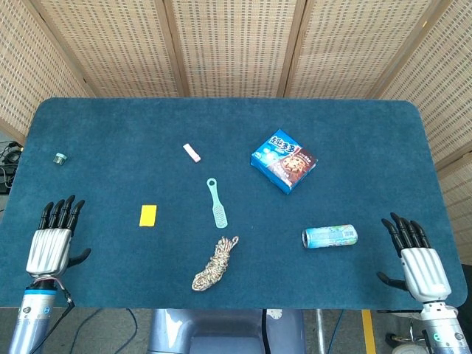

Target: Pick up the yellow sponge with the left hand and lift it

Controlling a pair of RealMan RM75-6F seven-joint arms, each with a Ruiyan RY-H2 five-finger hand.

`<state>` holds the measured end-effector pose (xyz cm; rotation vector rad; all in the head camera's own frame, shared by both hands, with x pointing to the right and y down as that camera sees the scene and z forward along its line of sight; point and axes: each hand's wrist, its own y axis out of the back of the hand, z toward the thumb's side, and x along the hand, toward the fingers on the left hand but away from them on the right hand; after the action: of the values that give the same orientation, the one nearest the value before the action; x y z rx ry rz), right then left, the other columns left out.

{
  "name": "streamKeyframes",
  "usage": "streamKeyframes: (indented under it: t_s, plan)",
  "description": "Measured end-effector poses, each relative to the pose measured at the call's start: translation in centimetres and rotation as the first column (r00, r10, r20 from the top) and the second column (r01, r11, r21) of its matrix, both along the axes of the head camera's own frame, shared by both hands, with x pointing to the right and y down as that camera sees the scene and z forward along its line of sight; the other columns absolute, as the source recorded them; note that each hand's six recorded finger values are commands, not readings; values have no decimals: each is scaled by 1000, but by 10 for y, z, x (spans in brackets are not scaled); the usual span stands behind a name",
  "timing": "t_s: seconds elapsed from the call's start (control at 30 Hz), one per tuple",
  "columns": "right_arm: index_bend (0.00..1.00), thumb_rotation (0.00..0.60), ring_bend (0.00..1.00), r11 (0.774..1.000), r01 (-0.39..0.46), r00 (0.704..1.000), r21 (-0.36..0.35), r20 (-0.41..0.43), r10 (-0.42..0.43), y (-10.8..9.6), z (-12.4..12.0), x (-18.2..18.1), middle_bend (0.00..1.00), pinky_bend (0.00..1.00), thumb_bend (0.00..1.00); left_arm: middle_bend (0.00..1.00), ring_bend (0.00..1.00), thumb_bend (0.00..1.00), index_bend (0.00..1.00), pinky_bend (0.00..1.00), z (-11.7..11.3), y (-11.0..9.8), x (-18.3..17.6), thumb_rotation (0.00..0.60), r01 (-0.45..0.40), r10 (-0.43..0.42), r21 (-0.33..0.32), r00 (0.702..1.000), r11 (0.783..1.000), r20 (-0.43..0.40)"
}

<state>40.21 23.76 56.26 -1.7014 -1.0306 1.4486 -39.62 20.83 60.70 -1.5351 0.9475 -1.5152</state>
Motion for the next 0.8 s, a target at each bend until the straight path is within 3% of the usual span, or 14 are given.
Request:
streamKeyframes:
  t_s: [0.37, 0.8]
  plan:
    - [0, 600, 0, 1000, -11, 1000, 3, 7, 11, -1, -2, 2, 0, 0, 0, 0, 0, 188, 0, 0, 46, -32, 40, 600, -65, 65, -68, 998, 996, 1]
    - [0, 600, 0, 1000, -28, 999, 7, 23, 28, -4, -4, 7, 0, 0, 0, 0, 0, 200, 0, 0, 98, -40, 88, 600, -131, 132, -70, 991, 989, 6]
